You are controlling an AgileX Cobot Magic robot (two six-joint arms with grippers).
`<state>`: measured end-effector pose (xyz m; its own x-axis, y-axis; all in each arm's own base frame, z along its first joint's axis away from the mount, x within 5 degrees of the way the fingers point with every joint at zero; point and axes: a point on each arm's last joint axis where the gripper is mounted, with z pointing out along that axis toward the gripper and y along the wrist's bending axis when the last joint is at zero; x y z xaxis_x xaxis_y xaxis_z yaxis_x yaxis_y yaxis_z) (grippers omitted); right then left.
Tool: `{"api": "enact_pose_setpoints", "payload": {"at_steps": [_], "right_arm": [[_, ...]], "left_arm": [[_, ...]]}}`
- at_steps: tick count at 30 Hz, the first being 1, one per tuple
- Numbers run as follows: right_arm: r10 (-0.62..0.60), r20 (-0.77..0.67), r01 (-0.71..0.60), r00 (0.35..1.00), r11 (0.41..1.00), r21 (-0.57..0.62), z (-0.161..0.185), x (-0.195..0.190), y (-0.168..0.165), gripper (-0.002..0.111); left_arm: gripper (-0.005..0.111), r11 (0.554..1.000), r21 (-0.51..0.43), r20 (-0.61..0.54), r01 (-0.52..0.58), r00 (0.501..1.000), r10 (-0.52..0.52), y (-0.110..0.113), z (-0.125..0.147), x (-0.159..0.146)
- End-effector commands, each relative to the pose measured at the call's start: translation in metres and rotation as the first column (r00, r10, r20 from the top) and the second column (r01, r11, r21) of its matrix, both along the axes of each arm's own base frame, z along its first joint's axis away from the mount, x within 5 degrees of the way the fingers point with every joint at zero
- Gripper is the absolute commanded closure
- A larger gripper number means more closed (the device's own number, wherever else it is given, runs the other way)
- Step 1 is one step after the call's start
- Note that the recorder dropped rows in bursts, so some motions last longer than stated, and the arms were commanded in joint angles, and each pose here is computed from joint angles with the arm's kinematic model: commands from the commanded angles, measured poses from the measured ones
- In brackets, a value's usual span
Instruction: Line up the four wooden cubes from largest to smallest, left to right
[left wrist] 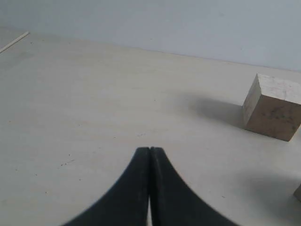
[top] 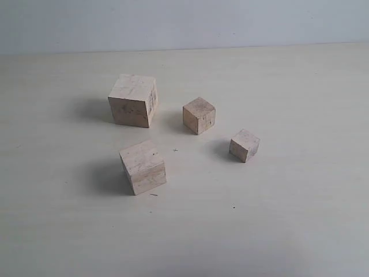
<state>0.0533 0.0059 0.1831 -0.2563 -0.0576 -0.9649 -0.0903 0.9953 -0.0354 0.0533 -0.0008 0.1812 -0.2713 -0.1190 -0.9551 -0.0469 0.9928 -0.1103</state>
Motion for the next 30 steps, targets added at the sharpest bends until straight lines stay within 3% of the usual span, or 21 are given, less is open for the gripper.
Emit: {"api": "enact_pose_setpoints", "payload": {"at_steps": [1,14,22,30], "right_arm": [[0.002,0.012,-0.002,1.0,1.0,-0.008,0.0,0.0,0.0,0.108],[-0.001,0.02,0.002,1.0,0.998,-0.065,0.0,0.0,-0.002,0.108],[-0.071,0.373,0.037,0.925,0.994,0.099,0.034,0.002,-0.004,0.108],[-0.103,0.493,0.04,0.864,0.99,0.136,0.046,0.0,-0.007,0.108]], "left_arm": [[0.107,1.0,0.005,0.009,0.006,1.0,-0.006,0.0,0.0,0.0],[0.107,1.0,0.005,0.009,0.006,1.0,-0.006,0.0,0.0,0.0],[0.107,1.0,0.005,0.009,0.006,1.0,-0.006,0.0,0.0,0.0],[0.107,1.0,0.005,0.009,0.006,1.0,-0.006,0.0,0.0,0.0]]}}
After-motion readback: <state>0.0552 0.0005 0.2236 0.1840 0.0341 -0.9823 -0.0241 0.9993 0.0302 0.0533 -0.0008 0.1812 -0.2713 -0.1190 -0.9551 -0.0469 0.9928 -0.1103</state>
